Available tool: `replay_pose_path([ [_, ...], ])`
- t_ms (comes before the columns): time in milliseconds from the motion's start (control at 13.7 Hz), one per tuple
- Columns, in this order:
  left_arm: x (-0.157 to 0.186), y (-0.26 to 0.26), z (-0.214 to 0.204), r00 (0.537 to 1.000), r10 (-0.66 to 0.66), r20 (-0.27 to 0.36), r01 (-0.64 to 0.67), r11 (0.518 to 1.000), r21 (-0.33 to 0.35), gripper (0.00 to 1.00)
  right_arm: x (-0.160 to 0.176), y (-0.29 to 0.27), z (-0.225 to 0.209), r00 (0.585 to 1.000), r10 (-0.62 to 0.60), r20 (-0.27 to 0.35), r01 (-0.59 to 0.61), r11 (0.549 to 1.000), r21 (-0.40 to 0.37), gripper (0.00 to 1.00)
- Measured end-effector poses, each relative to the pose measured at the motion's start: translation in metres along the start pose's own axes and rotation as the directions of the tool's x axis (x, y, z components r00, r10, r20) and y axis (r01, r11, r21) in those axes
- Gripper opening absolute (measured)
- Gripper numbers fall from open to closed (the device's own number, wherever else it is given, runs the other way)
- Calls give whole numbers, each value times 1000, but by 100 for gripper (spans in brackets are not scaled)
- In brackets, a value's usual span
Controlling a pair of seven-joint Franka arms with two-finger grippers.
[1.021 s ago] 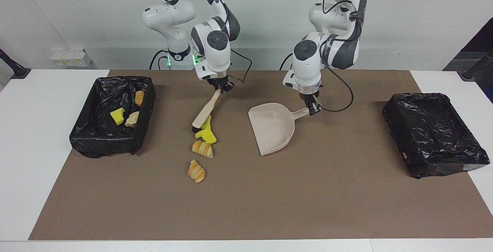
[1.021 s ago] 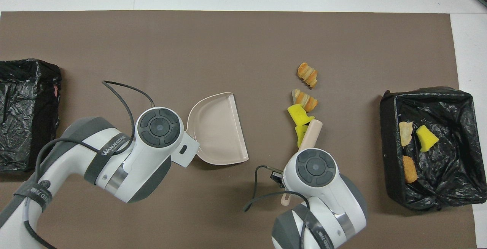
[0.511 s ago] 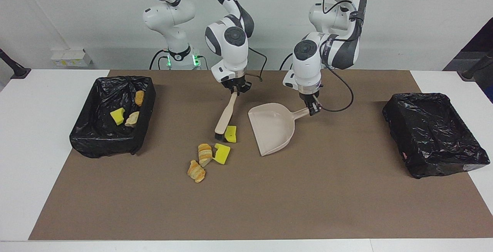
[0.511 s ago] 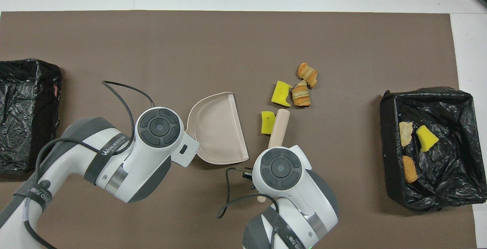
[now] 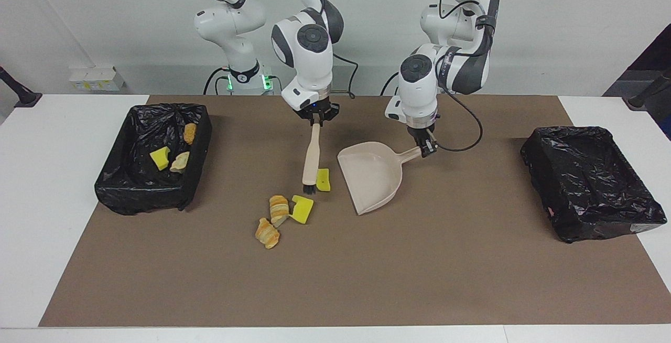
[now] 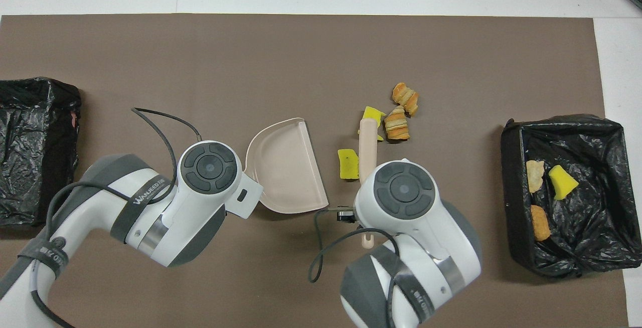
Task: Sweep and dump trash in bin
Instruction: 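Sweep remaining pieces near the bin toward the dustpan with the right gripper, then brush the bread and sponge pieces into the dustpan with the right gripper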
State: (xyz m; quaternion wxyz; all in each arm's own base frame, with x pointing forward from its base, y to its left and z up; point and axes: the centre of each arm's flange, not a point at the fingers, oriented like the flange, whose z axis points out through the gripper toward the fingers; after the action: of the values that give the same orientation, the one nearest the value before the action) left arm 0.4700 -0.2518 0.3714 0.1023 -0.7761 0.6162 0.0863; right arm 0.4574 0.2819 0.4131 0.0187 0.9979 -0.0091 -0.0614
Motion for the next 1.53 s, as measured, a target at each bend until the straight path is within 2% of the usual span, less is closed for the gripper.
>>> replay_pose_path([
  [219,-3,-1,8,1000,-5,-9,5,1000,2,32,41,49,-9,991,-128,-41,126,991,-53,26],
  [511,-6,0,18,1000,-13,-21,13,1000,-3,32,101,133,-5,984,-173,-41,172,984,-42,26],
  [729,-6,0,18,1000,-15,-22,14,1000,-5,32,122,186,11,976,-216,-25,215,976,-34,26],
  [875,-6,0,18,1000,-15,-22,15,1000,-5,32,127,201,26,973,-232,-12,231,972,-28,26],
  [1094,-6,0,18,1000,-15,-22,15,1000,-5,32,120,184,49,965,-260,27,261,965,-24,26],
  [1240,-6,0,18,1000,-15,-22,15,1000,-5,32,106,149,61,965,-258,48,259,965,-33,26],
  [1532,-6,-1,18,1000,-16,-23,16,1000,-5,32,72,56,71,964,-261,49,263,964,-44,26],
])
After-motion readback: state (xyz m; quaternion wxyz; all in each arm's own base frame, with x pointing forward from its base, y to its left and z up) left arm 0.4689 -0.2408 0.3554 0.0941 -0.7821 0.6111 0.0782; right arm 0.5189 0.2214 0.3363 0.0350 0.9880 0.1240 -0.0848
